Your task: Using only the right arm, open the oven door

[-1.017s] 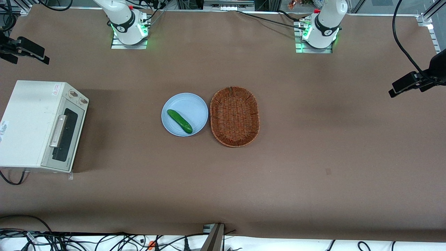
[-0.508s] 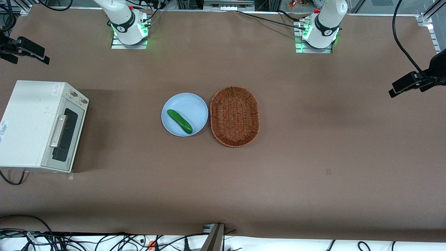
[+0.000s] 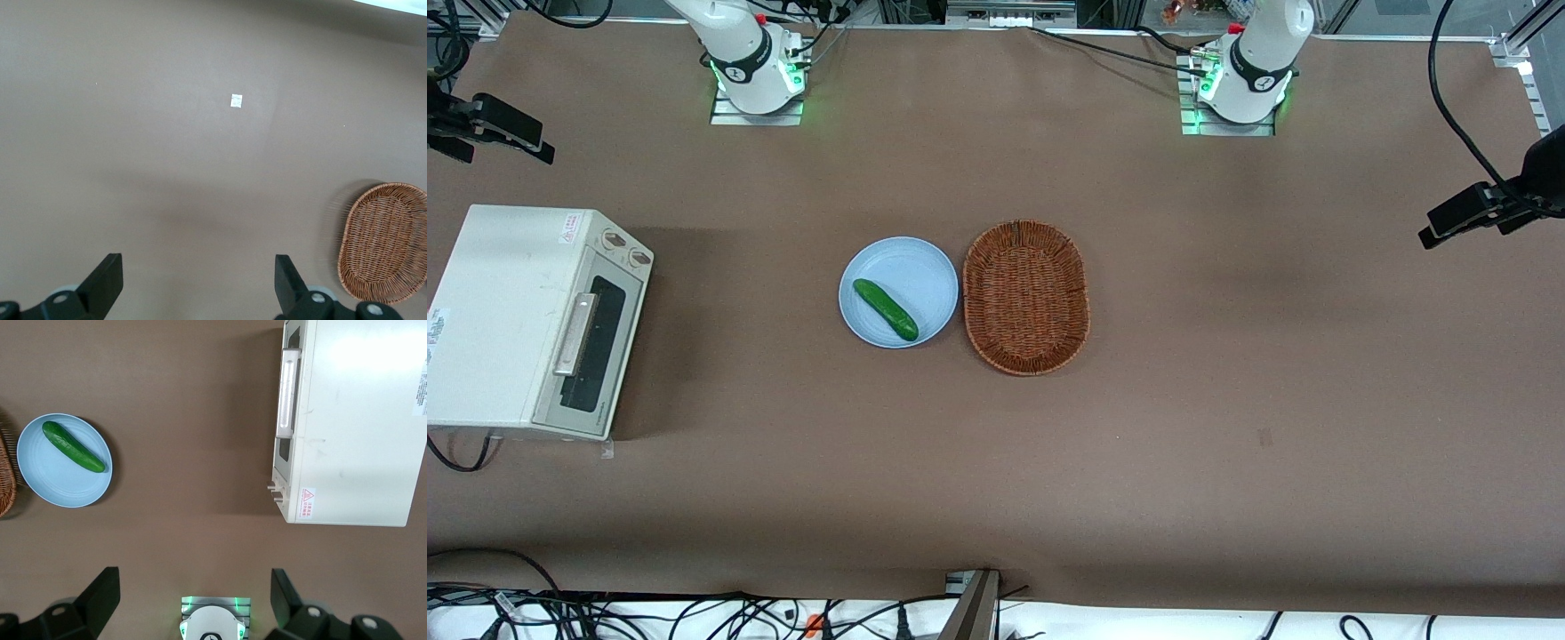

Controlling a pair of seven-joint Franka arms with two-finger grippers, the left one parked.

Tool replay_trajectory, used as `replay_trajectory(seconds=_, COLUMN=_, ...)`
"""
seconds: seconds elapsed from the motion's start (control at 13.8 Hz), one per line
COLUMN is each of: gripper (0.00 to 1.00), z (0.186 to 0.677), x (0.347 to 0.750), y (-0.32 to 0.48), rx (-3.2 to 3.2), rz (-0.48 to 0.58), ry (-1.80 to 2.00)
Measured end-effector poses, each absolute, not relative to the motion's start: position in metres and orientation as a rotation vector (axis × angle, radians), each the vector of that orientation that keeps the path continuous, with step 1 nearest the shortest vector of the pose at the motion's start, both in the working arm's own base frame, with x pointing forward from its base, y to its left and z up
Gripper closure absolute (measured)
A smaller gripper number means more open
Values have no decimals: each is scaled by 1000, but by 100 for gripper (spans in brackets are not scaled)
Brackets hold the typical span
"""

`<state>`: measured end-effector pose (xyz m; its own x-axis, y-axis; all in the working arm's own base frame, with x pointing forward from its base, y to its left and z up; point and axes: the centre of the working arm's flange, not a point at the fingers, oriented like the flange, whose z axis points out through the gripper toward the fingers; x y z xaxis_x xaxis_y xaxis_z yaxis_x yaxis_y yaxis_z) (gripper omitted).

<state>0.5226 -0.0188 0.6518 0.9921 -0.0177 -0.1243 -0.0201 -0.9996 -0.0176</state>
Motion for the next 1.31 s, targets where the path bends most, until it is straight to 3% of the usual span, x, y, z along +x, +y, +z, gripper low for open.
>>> replay_trajectory(seconds=0.58, gripper=0, z=642, x=527, y=-16, rx=-3114, rz=232, ry=21)
replay_trajectory(seconds=0.94, gripper=3, z=584, x=552, y=0, rx=-3103, rz=405, ry=-27)
replay_trajectory(seconds=1.16, gripper=16, z=536, x=575, y=16, rx=-3195, rz=517, ry=-63)
replay_trajectory(seconds=1.31, gripper=41, z=506, x=588, y=37, rx=-3282, rz=563, ry=-101)
